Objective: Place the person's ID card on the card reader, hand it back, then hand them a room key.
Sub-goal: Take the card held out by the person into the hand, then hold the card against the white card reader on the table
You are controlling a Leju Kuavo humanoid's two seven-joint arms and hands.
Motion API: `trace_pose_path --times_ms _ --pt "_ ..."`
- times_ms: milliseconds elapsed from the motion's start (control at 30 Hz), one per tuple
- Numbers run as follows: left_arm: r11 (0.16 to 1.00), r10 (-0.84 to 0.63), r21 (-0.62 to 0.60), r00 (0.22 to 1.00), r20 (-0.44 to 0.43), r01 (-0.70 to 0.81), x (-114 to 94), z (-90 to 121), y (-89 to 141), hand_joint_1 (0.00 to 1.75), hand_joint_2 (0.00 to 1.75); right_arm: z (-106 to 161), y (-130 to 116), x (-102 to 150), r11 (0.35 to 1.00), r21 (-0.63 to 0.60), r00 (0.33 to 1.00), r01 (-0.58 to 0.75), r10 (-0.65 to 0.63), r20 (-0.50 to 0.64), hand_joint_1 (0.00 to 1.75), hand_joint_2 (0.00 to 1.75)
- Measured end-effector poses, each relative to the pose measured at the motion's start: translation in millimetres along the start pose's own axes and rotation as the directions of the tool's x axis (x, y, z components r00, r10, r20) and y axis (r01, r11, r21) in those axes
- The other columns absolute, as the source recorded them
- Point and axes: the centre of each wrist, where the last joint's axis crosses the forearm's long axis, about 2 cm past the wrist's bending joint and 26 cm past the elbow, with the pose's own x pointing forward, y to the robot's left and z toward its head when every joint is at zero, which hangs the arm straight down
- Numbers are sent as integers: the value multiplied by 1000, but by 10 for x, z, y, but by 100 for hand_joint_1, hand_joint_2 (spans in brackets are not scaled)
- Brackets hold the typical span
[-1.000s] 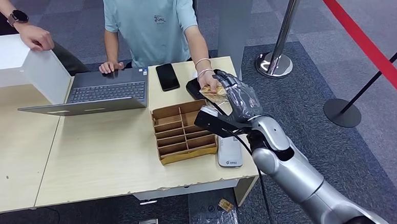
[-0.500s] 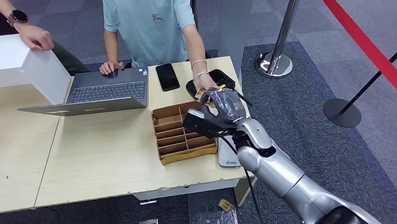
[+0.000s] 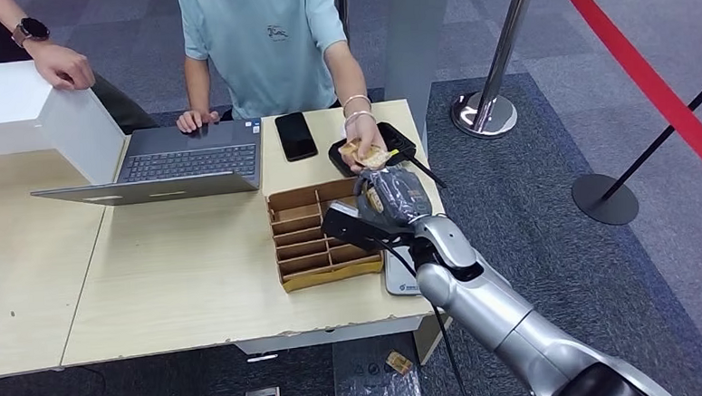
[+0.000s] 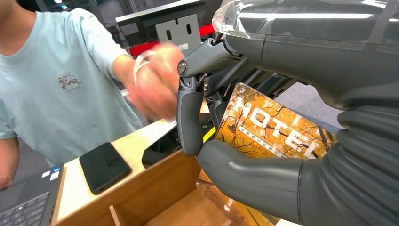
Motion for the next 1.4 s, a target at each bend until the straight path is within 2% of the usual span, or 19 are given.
trace_pose_path --times_ms 867,1067,1400 --pt "1000 3 9 1000 0 -3 -56 3 -7 0 175 166 55 -144 1000 -8 999 9 -10 -48 151 175" --pt "1000 12 12 1000 -8 -12 -90 6 -15 0 175 312 65 -291 999 -25 995 26 -28 -100 173 175" --pt "1000 23 18 999 -23 -23 -118 4 5 0 175 677 124 -661 992 -88 968 87 -105 -227 175 175"
